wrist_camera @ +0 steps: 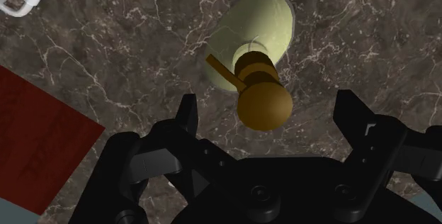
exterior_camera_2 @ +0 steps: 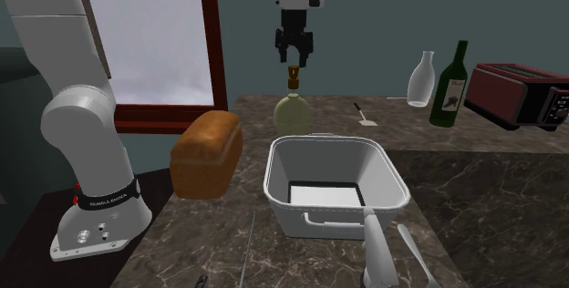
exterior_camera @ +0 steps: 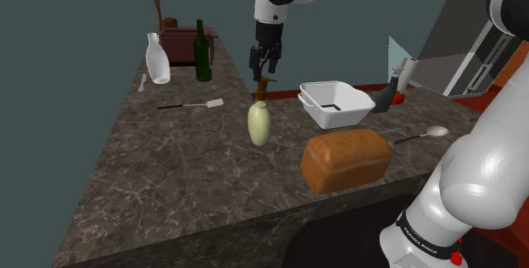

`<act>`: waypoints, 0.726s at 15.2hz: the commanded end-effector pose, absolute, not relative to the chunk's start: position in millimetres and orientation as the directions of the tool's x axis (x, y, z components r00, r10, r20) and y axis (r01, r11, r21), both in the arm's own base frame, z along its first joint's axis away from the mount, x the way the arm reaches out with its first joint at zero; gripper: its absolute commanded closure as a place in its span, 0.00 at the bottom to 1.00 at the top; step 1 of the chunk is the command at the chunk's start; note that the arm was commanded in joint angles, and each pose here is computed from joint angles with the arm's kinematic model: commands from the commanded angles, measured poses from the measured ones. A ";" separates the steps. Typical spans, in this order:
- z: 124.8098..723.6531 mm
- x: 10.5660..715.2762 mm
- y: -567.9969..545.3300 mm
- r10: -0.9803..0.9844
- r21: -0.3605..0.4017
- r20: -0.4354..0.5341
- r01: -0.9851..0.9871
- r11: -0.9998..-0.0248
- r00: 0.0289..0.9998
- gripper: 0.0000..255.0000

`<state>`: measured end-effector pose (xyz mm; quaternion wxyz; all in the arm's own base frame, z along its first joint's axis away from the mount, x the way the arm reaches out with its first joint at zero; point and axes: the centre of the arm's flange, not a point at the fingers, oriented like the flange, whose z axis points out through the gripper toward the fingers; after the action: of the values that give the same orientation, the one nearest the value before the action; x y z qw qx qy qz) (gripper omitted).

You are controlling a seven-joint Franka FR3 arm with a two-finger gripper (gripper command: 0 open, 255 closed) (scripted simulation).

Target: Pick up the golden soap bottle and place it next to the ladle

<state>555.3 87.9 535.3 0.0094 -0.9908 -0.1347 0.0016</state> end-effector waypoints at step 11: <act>497.2 559.3 90.4 0.268 -0.020 0.000 0.268 -0.963 0.963 0.00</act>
<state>559.3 90.3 497.4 0.0100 -0.9907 -0.1354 0.0016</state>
